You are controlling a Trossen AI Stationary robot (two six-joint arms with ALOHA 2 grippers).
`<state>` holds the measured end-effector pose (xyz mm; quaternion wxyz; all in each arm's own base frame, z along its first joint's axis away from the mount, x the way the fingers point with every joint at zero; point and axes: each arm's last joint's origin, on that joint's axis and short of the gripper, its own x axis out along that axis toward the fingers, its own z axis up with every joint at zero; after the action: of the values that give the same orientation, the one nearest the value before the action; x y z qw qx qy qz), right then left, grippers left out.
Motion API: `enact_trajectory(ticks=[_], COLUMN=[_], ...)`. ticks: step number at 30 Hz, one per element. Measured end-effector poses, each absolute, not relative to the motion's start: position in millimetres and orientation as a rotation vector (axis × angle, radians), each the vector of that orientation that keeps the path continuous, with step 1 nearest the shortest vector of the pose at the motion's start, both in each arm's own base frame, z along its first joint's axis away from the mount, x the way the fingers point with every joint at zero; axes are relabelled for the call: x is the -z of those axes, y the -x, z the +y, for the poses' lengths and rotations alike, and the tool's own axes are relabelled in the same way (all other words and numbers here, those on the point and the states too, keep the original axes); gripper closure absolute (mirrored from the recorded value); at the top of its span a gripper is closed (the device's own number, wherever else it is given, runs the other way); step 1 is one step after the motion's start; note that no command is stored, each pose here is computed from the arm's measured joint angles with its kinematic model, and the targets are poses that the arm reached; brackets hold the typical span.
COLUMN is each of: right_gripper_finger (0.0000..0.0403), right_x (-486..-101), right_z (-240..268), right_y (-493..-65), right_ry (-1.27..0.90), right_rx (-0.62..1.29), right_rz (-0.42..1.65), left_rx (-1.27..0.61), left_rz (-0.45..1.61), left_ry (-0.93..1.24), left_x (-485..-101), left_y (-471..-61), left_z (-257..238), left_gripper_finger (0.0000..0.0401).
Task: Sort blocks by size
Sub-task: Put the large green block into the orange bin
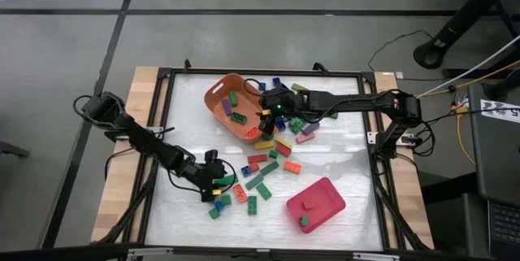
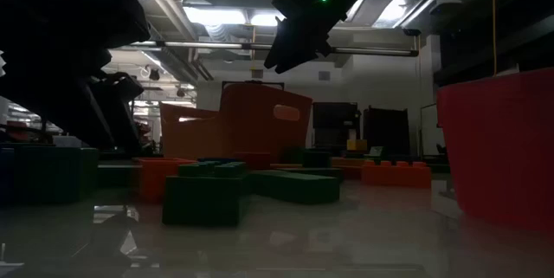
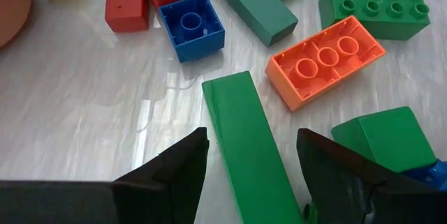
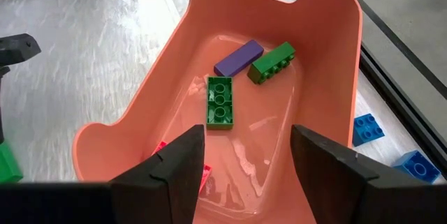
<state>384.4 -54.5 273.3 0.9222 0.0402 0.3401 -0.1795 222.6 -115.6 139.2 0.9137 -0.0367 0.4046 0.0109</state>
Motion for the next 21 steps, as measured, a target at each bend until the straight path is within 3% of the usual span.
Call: enact_trajectory(ticks=[21], right_gripper_finger=[0.0191], right_x=[-273.3], right_z=[-54.5], right_y=[-384.4], right_ry=[-0.082], right_rx=[0.368], right_rz=[0.698], left_rx=[-0.049], left_rz=[0.813], left_ry=[0.135], left_x=[-140.8], left_y=[-228.6], left_z=[-108.4], left_gripper_finger=[0.0193])
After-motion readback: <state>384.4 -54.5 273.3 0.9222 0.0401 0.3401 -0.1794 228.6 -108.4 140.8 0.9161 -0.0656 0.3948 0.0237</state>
